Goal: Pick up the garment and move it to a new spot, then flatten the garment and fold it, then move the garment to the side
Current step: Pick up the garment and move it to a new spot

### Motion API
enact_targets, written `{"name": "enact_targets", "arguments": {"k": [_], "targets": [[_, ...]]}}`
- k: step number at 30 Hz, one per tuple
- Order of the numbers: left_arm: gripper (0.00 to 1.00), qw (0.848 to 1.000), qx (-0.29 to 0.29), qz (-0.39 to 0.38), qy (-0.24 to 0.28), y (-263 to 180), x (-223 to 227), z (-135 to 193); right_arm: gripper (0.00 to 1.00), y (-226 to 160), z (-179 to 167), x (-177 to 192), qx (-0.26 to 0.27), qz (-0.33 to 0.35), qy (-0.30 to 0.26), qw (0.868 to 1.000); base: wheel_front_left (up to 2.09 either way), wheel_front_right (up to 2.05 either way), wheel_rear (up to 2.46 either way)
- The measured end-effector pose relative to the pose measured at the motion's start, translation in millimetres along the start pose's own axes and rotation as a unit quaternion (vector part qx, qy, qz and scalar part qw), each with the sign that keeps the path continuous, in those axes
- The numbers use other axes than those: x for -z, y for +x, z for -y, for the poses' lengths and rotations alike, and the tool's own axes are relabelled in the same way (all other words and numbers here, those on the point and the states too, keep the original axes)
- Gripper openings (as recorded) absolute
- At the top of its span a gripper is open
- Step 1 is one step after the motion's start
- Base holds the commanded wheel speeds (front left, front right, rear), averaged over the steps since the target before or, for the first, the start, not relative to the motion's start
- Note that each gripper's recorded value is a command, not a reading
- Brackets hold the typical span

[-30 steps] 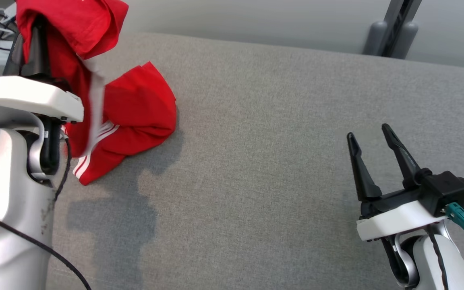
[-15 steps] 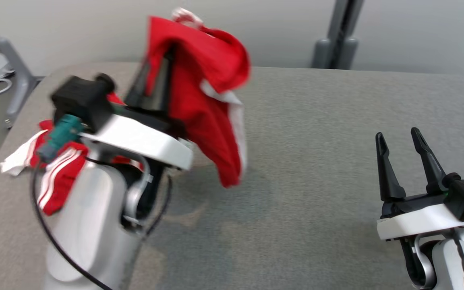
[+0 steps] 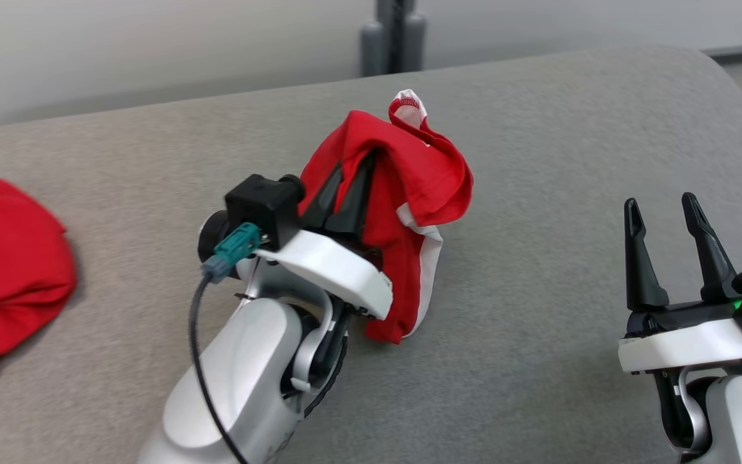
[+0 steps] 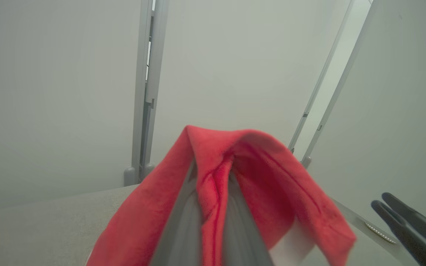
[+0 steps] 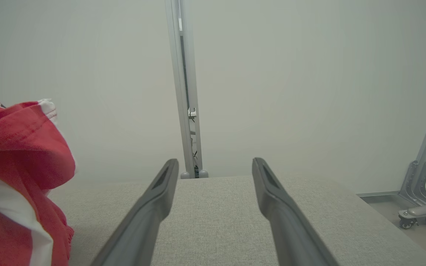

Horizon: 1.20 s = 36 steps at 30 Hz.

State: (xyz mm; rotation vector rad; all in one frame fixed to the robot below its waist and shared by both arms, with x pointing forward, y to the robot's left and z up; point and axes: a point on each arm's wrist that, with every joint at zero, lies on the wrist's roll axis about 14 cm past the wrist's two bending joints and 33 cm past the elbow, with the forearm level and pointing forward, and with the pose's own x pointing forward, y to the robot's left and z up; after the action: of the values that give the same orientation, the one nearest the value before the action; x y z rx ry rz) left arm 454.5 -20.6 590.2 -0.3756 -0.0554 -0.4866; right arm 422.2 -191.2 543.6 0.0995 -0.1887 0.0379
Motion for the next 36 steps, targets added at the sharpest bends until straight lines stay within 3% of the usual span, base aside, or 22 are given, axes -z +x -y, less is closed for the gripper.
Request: {"name": "enact_targets", "arguments": {"k": [6,8,9,15,26,36], "targets": [[0.0,0.997,0.036,-0.062,-0.01,20.5,57.5,28.0,1.0,-14.9,26.7,6.1,0.037,-0.014,-0.009,0.999,0.0,0.0,0.0],[0.76,0.995,0.043,-0.087,-0.004,21.0,79.0,33.1,1.0,-18.3,33.3,7.5,0.047,-0.017,-0.013,0.999,0.0,0.0,0.0],[1.0,0.995,0.044,-0.093,-0.005,21.7,85.3,34.4,1.0,-19.8,36.4,8.1,0.051,-0.019,-0.014,0.998,0.0,0.0,0.0],[1.0,0.995,0.043,-0.09,-0.009,26.8,88.3,30.9,1.0,-20.2,42.1,9.1,0.06,-0.018,-0.013,0.998,0.0,0.0,0.0],[1.0,1.0,-0.009,-0.014,0.024,16.4,28.3,-12.6,1.0,0.2,-4.5,4.9,-0.006,-0.002,-0.002,1.0,0.0,0.0,0.0],[1.0,0.987,-0.112,0.068,0.096,-49.9,-35.7,-85.1,1.0,-2.4,-45.7,-17.2,-0.063,0.027,0.001,0.998,0.0,0.0,0.0]]}}
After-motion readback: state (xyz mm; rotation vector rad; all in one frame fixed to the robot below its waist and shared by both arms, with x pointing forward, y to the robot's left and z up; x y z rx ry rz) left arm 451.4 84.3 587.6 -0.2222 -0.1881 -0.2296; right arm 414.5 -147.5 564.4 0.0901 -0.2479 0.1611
